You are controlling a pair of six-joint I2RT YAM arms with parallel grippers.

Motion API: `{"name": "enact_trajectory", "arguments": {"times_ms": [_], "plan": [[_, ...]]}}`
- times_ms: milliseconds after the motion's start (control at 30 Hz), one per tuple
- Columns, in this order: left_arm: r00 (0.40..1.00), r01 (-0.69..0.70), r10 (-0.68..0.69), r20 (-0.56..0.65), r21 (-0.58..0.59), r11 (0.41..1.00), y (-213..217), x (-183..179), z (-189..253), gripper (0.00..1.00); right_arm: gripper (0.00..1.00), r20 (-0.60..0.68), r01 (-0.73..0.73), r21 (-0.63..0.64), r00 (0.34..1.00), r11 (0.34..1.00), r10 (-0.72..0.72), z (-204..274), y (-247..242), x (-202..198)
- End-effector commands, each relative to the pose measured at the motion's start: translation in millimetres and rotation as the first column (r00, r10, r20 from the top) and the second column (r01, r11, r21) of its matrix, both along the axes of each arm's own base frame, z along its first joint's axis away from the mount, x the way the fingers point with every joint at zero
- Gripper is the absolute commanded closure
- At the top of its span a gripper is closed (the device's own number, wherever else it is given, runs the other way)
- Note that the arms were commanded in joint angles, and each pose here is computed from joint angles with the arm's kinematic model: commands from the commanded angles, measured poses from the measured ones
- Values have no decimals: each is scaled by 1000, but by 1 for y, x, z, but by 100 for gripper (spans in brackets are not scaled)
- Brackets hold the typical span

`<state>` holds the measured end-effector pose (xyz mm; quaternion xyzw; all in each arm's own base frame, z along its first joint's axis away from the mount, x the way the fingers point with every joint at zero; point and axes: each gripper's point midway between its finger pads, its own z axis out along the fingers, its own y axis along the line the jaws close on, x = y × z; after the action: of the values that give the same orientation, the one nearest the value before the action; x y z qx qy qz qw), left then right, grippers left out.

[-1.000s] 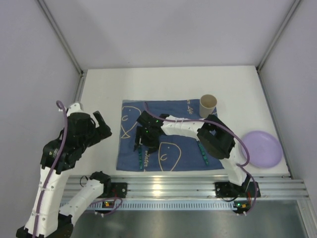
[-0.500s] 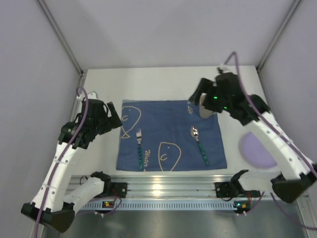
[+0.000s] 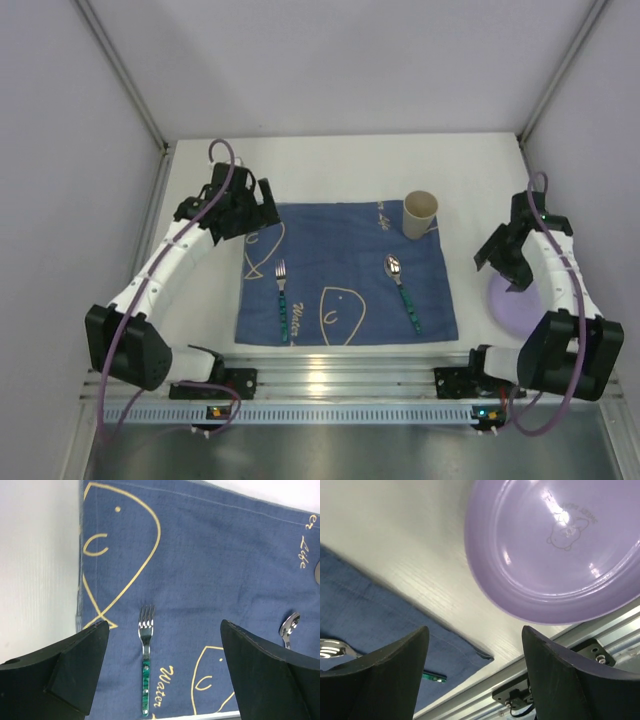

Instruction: Set the dinner table for one person

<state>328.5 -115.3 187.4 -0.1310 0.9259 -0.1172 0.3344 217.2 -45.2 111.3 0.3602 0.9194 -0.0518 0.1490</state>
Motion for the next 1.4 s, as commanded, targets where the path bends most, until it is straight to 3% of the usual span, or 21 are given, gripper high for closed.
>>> {"name": "enact_trajectory", "arguments": {"times_ms": [0,33,267,400,500,600,633,667,900,1133,1233,1367], "plan": [[989,74,-70,127,-22,997,-16,30,29,2,26,4,53,41,999,998,-53,-16,-15,11],[990,80,-77,122,-15,997,-16,32,26,2,32,21,59,44,998,997,-60,-19,-17,18],[989,117,-117,89,5,993,-24,49,11,2,49,-83,67,82,995,994,-60,-69,-18,32],[990,121,-122,77,15,993,-24,55,7,2,69,-129,63,49,990,997,-56,-87,-26,35],[990,120,-121,76,27,992,-21,58,6,2,70,-158,55,16,986,998,-52,-91,-34,36],[991,114,-117,65,36,993,-17,58,2,2,81,-158,45,-1,986,999,-45,-90,-38,39],[991,113,-115,62,38,993,-16,58,2,2,94,-155,42,-4,987,999,-43,-88,-39,41],[992,113,-115,56,39,993,-16,58,0,2,99,-151,35,-6,988,999,-36,-87,-40,43],[992,111,-112,60,8,994,-21,60,6,2,100,-25,22,-30,999,999,-23,-37,-45,68],[993,77,-78,85,14,997,-14,53,27,2,100,240,-38,-146,968,988,73,87,-27,108],[995,42,-44,90,32,999,-4,44,37,2,100,332,-97,-217,928,971,166,138,6,117],[994,15,-17,105,21,1000,3,26,52,2,100,419,-269,-286,828,920,373,186,99,113]]}}
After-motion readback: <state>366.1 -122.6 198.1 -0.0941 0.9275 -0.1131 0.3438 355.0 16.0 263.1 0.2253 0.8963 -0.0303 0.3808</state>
